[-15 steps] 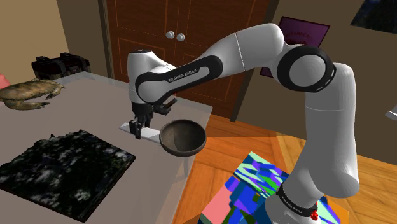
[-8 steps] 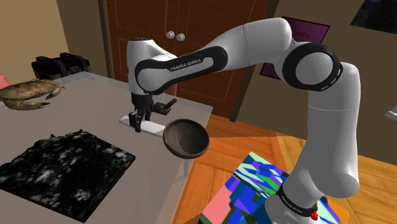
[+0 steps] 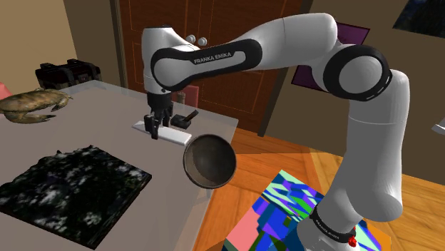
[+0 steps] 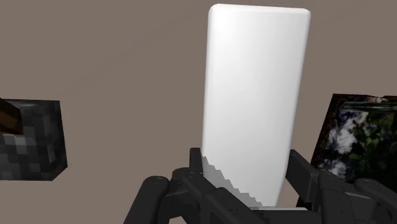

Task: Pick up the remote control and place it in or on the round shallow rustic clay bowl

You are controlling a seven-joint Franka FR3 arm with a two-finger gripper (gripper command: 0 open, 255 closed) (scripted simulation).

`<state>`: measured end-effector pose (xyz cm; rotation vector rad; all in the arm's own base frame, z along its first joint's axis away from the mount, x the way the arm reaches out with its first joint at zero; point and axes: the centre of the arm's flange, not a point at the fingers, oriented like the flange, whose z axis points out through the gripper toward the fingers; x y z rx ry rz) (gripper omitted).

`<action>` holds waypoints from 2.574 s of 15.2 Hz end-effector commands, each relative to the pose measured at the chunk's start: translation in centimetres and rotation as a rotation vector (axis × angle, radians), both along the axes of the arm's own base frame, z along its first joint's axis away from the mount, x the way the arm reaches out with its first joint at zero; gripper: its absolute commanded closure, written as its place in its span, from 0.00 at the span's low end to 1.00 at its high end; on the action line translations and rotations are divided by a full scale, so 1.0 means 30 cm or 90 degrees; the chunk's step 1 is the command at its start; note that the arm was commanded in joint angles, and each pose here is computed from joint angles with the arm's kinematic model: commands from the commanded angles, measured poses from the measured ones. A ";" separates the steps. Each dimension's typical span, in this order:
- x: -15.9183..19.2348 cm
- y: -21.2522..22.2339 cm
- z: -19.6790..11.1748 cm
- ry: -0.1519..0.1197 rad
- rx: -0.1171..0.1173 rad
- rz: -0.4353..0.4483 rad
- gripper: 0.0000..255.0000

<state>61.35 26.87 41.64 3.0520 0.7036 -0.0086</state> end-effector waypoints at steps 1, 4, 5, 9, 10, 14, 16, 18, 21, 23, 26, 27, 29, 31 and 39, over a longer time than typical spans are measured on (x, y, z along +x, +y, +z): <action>0.004 0.001 0.038 0.000 0.000 0.000 1.00; 0.004 0.001 0.091 0.000 0.000 0.000 1.00; 0.004 0.001 0.108 0.000 0.000 0.000 1.00; 0.004 0.001 0.179 0.000 0.000 0.000 1.00; 0.004 0.001 0.196 0.000 0.000 0.000 1.00; 0.004 0.001 0.267 0.000 0.000 0.000 1.00; -0.036 -0.017 0.275 0.000 0.000 0.000 1.00; -0.116 -0.054 0.276 0.000 0.000 0.000 1.00; -0.236 -0.109 0.277 0.000 0.000 0.000 1.00; -0.316 -0.146 0.279 0.000 0.000 0.000 1.00; -0.436 -0.201 0.280 0.000 0.000 0.000 1.00; -0.476 -0.219 0.281 0.000 0.000 0.000 1.00; -0.556 -0.256 0.282 0.000 0.000 0.000 1.00; -0.580 -0.267 0.265 0.000 0.000 0.000 1.00; -0.580 -0.267 0.124 0.000 0.000 0.000 1.00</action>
